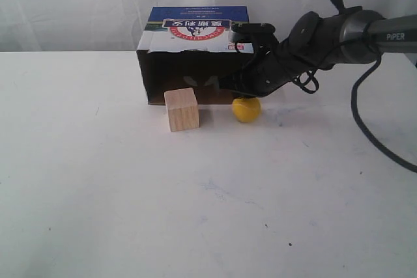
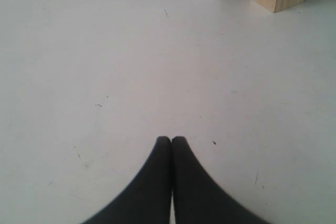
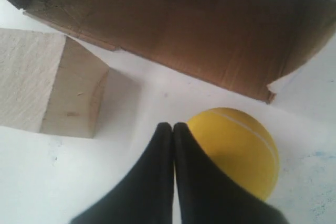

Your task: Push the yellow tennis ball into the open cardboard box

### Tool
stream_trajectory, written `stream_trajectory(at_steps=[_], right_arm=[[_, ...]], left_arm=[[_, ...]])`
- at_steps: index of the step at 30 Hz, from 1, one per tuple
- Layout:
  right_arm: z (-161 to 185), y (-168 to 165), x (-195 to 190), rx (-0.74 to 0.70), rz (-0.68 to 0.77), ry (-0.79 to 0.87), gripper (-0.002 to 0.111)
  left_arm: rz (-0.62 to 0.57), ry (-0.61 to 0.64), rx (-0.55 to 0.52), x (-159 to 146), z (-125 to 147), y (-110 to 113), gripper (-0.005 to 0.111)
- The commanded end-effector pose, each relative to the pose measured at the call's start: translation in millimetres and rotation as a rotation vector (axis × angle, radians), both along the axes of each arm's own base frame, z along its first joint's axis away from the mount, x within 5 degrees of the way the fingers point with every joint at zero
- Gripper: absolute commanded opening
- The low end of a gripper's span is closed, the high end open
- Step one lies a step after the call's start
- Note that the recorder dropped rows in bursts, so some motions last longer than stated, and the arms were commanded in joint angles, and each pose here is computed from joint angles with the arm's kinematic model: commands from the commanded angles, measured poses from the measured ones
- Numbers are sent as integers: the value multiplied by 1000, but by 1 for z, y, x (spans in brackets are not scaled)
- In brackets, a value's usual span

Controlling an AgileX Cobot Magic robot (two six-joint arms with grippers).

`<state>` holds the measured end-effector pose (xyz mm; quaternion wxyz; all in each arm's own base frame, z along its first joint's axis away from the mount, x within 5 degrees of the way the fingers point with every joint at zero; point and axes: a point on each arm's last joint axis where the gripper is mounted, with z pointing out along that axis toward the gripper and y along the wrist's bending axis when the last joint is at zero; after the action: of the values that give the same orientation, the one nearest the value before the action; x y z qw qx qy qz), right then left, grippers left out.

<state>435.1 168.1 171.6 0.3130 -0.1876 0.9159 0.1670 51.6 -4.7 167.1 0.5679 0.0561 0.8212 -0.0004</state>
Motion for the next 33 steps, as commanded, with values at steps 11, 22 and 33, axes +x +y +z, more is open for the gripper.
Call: stream_trajectory(at_steps=[11, 22, 33], right_arm=[[30, -18, -4, -182, 9, -95, 0], [5, -25, 10, -188, -48, -110, 0], [-13, -21, 2, -217, -11, 5, 0]], left_arm=[[-8, -2, -7, 0, -1, -1, 0], [-8, -2, -7, 0, -1, -1, 0], [-8, -2, -7, 0, -1, -1, 0]])
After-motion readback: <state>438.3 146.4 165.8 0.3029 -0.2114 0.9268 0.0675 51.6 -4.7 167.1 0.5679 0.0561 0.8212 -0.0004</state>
